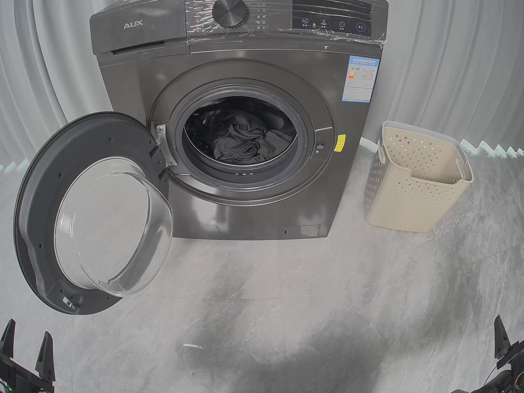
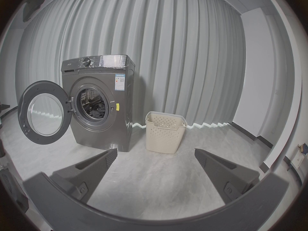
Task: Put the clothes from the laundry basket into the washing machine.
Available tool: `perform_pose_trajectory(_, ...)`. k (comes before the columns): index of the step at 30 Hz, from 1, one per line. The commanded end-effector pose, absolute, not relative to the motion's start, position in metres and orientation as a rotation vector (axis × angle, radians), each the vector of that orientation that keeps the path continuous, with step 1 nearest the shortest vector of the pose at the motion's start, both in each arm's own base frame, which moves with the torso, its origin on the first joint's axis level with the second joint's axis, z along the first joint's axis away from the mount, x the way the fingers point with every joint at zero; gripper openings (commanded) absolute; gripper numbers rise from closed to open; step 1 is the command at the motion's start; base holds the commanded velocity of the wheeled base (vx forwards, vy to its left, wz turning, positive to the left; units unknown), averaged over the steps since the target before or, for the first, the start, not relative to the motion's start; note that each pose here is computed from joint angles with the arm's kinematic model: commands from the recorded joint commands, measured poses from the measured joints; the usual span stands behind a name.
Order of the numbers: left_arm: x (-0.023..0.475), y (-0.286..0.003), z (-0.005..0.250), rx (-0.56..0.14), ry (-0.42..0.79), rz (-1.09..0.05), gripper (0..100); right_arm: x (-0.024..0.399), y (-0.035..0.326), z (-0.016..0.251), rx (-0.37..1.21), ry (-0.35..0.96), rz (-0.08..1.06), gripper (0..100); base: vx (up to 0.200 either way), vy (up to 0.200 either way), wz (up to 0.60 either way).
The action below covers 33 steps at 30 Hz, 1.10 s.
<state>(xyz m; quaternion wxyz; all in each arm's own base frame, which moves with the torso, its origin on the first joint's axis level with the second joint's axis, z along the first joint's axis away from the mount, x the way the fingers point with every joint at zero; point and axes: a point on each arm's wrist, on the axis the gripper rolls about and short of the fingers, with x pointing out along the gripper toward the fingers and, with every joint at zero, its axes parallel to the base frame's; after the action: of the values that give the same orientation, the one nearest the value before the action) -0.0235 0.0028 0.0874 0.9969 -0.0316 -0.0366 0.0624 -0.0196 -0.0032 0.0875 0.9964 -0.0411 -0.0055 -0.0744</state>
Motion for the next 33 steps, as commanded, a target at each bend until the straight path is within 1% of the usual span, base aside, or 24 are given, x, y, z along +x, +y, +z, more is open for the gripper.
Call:
perform_pose_trajectory(1,-0.0233,0.0038,0.0816,-0.037,-0.063,0.178,100,-0.0239,0.0007,0.082,0.07,-0.039,0.031,100,0.0,0.0,0.0)
perform_pose_trajectory(2,-0.0234,0.0043,0.0814,-0.03,-0.061,0.203,100,-0.0239,0.0011,0.0817,0.106,-0.035,0.043,100,0.0,0.0,0.0)
perform_pose_trajectory(4,-0.0236,0.0045,0.0814,-0.021,-0.057,0.208,100,-0.0239,0.0007,0.0817,0.065,-0.036,0.024,100,0.0,0.0,0.0)
perform_pose_trajectory(7,-0.0232,0.0032,0.0813,-0.012,-0.057,0.15,100,-0.0242,-0.0013,0.0812,-0.021,-0.027,-0.072,100,0.0,0.0,0.0)
perform_pose_trajectory(8,-0.0232,0.0029,0.0811,-0.014,-0.056,0.136,100,-0.0243,-0.0019,0.0816,-0.025,-0.029,-0.1,100,0.0,0.0,0.0)
perform_pose_trajectory(9,-0.0232,0.0028,0.0813,-0.016,-0.058,0.135,100,-0.0243,-0.002,0.0816,-0.025,-0.029,-0.105,100,0.0,0.0,0.0)
perform_pose_trajectory(10,-0.0233,0.0026,0.0814,-0.026,-0.057,0.127,100,-0.0245,-0.0032,0.0818,-0.038,-0.028,-0.156,100,0.0,0.0,0.0)
perform_pose_trajectory(11,-0.0231,0.0026,0.081,-0.028,-0.055,0.127,100,-0.0245,-0.0036,0.0817,-0.036,-0.029,-0.172,100,0.0,0.0,0.0)
perform_pose_trajectory(13,-0.0232,0.0026,0.0812,-0.025,-0.055,0.127,100,-0.024,-0.0029,0.0812,-0.03,-0.033,-0.142,100,0.0,0.0,0.0)
perform_pose_trajectory(15,-0.0232,0.0023,0.0812,-0.02,-0.055,0.11,100,-0.0244,0.0002,0.0816,-0.025,-0.026,0.004,100,0.0,0.0,0.0)
perform_pose_trajectory(17,-0.0231,0.0015,0.0809,-0.034,-0.052,0.071,100,-0.0253,0.0005,0.0824,-0.02,0.0,0.008,100,0.0,0.0,0.0)
perform_pose_trajectory(18,-0.0231,0.0015,0.0809,-0.034,-0.052,0.071,100,-0.0253,0.0005,0.0824,-0.02,0.0,0.008,100,-0.2,0.0,0.0)
perform_pose_trajectory(19,-0.0229,0.0007,0.0789,-0.053,-0.035,0.036,100,-0.026,0.0003,0.0821,-0.021,0.008,0.003,100,-0.2,0.0,0.0)
perform_pose_trajectory(23,-0.023,0.0005,0.0784,-0.052,-0.027,0.028,100,-0.026,0.0019,0.0819,-0.062,0.011,0.079,100,-0.2,0.0,0.0)
perform_pose_trajectory(24,-0.023,0.0005,0.0784,-0.052,-0.027,0.028,100,-0.026,0.0019,0.0819,-0.062,0.011,0.079,100,0.0,0.0,0.0)
perform_pose_trajectory(26,-0.023,0.0006,0.0784,-0.054,-0.027,0.03,100,-0.026,-0.0008,0.082,-0.017,0.017,-0.047,100,0.0,0.0,0.0)
perform_pose_trajectory(27,-0.023,0.0005,0.0784,-0.054,-0.027,0.028,100,-0.026,-0.0013,0.0824,-0.017,0.014,-0.07,100,0.0,0.0,0.0)
perform_pose_trajectory(28,-0.023,0.0006,0.0784,-0.052,-0.027,0.03,100,-0.026,-0.0028,0.0822,-0.005,0.013,-0.138,100,0.0,0.0,0.0)
perform_pose_trajectory(30,-0.023,0.0006,0.0783,-0.051,-0.025,0.03,100,-0.0259,-0.002,0.0821,0.009,0.013,-0.098,100,0.0,0.0,0.0)
perform_pose_trajectory(32,-0.023,0.0006,0.0783,-0.051,-0.025,0.03,100,-0.0259,-0.002,0.0821,0.009,0.013,-0.098,100,0.0,0.0,0.0)
perform_pose_trajectory(33,-0.023,0.0005,0.0784,-0.052,-0.027,0.028,100,-0.0227,0.0008,0.0747,-0.006,0.028,0.031,100,0.0,0.0,0.0)
